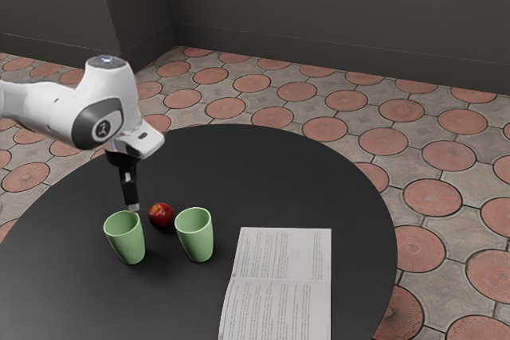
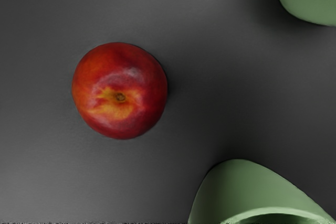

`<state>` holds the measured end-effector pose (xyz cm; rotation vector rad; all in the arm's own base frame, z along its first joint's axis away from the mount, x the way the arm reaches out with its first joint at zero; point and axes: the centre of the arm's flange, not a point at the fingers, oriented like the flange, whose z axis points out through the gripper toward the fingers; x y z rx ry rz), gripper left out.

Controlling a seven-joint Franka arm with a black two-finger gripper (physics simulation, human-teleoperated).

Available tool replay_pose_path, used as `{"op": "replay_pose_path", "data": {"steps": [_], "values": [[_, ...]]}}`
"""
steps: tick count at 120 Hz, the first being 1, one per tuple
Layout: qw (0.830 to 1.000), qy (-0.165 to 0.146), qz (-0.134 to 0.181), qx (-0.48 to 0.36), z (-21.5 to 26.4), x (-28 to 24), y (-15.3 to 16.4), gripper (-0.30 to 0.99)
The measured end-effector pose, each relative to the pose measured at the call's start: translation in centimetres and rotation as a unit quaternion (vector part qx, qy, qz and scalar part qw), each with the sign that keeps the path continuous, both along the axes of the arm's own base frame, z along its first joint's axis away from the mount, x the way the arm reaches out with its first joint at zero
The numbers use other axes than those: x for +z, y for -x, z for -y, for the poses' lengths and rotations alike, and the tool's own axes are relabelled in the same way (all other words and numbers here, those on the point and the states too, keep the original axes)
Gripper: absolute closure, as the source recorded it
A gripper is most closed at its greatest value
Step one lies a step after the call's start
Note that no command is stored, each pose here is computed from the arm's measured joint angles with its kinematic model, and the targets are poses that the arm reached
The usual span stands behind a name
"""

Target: Place the left cup onto the right cup

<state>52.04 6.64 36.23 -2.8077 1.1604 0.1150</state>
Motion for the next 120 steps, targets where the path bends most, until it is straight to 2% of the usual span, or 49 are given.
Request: {"op": "replay_pose_path", "data": {"steps": [49, 70, 87, 95, 107, 120], "values": [[0.999, 0.0, -0.007, 0.049, -4.5, -3.1, 1.4, 0.01], [1.0, -0.009, -0.001, 0.013, -1.4, -3.6, -0.2, 0.05], [1.0, -0.004, -0.007, 0.02, -1.4, -4.5, 0.4, 0.4], [1.0, -0.001, -0.008, 0.03, -2.0, -4.8, 0.7, 0.53], [0.999, 0.001, -0.006, 0.032, -2.0, -4.8, 0.7, 0.64], [1.0, 0.002, -0.004, 0.029, -1.5, -4.7, 0.6, 0.7]]}}
